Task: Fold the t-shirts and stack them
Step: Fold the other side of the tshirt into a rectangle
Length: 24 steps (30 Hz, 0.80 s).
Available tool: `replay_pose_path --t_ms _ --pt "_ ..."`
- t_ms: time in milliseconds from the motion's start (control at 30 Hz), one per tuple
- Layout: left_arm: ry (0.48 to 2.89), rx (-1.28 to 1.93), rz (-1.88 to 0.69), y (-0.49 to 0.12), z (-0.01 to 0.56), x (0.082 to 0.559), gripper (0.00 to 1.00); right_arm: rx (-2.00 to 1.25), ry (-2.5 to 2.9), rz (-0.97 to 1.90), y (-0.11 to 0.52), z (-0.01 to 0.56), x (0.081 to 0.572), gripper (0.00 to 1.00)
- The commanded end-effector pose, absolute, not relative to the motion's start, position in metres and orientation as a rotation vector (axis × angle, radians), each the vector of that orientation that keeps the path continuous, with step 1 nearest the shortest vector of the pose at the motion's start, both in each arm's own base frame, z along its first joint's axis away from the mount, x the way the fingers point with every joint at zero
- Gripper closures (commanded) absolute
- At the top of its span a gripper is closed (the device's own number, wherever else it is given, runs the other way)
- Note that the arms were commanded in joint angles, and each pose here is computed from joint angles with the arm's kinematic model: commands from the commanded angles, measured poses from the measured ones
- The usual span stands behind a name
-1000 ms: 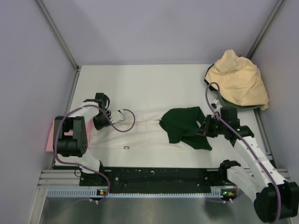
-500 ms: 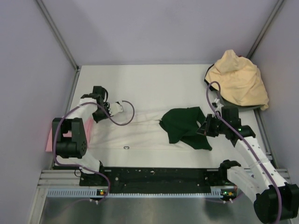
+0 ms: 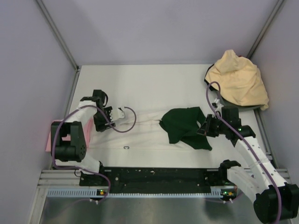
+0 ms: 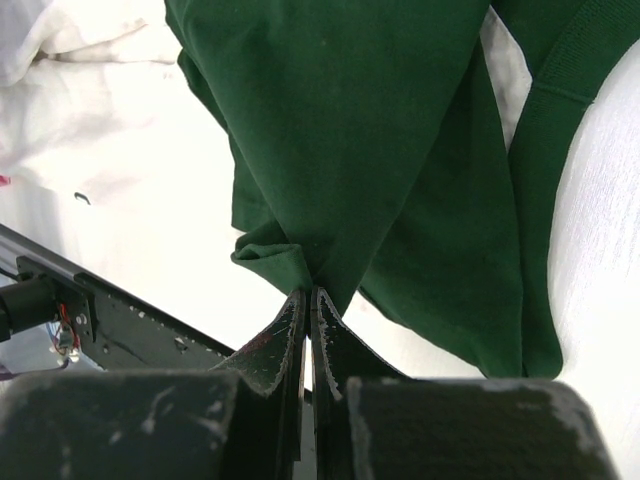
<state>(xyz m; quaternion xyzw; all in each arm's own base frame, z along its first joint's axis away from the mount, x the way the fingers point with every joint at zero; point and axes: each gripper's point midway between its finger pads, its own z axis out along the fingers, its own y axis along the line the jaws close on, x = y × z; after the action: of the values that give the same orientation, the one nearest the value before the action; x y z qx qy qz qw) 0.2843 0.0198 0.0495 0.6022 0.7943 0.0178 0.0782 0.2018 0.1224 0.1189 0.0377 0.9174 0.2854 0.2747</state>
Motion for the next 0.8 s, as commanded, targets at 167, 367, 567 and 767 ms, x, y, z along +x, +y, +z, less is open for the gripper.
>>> replay_pose_path --t_ms 167,367,567,767 --pt "2.352 1.942 0.058 0.024 0.033 0.288 0.3 0.064 2.407 0.76 0.121 0.135 0.208 1.0" --pt "2.403 1.983 0.078 0.036 0.031 0.277 0.46 0.071 2.41 0.754 0.12 0.135 0.209 1.0" --pt "2.419 1.9 0.127 0.036 0.047 0.295 1.0 0.073 2.41 0.749 0.119 0.137 0.21 1.0" --pt "2.448 1.858 0.223 0.045 0.055 0.309 1.0 0.086 2.406 0.747 0.117 0.139 0.211 1.0"
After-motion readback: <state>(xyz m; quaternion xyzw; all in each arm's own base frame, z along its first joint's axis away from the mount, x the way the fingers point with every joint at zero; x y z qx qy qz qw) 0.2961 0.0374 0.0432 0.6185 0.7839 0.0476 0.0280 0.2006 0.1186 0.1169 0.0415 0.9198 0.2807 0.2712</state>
